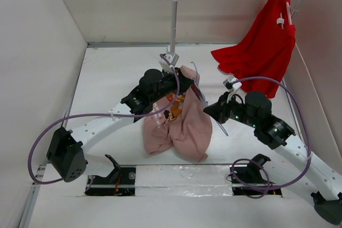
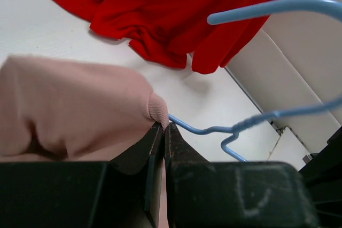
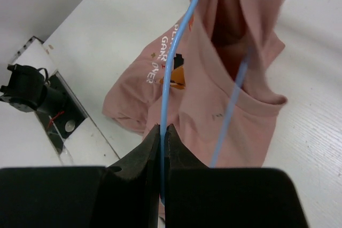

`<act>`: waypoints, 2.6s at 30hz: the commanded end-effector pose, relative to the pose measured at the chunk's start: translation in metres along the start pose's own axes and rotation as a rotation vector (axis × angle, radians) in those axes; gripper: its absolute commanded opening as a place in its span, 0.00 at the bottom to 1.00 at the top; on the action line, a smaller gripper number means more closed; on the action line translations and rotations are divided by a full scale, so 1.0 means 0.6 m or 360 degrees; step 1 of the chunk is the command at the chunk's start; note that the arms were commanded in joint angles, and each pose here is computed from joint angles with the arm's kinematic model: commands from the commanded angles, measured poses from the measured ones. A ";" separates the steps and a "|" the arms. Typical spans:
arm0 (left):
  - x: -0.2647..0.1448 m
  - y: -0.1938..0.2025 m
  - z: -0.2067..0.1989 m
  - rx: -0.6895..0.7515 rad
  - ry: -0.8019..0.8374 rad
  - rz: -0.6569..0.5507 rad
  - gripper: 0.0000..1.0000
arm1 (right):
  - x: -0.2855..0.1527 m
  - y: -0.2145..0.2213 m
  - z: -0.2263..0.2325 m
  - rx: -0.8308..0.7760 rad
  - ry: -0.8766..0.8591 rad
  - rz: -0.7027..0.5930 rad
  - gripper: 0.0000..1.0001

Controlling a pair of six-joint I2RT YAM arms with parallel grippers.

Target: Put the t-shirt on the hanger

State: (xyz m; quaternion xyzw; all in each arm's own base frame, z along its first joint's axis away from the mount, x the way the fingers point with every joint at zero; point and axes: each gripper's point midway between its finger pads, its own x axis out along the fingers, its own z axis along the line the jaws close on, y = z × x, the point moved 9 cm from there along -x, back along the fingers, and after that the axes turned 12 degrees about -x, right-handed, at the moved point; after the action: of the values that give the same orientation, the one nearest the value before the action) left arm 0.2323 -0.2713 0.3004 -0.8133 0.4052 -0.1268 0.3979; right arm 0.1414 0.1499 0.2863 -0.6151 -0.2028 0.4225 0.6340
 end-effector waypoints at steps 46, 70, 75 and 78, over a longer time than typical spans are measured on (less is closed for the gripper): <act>-0.120 -0.156 -0.119 -0.0219 0.0114 -0.0585 0.67 | 0.008 -0.081 -0.004 -0.0018 0.0279 -0.1389 0.00; 0.022 -0.123 -0.115 -0.0837 0.0371 -0.0502 0.77 | 0.015 -0.050 0.000 -0.0119 0.0232 -0.1298 0.00; 0.042 -0.105 -0.110 -0.0853 0.0401 -0.0409 0.61 | 0.035 -0.044 -0.001 -0.0166 0.0239 -0.1227 0.00; 0.042 -0.102 -0.106 -0.0845 0.0389 -0.0409 0.55 | 0.050 -0.042 -0.004 -0.0194 0.0237 -0.1180 0.00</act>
State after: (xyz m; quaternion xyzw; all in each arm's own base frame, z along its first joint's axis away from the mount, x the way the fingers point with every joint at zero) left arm 0.2596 -0.3051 0.3571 -0.9206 0.3513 -0.1047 0.1347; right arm 0.1678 0.1738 0.2743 -0.5797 -0.3424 0.1486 0.7243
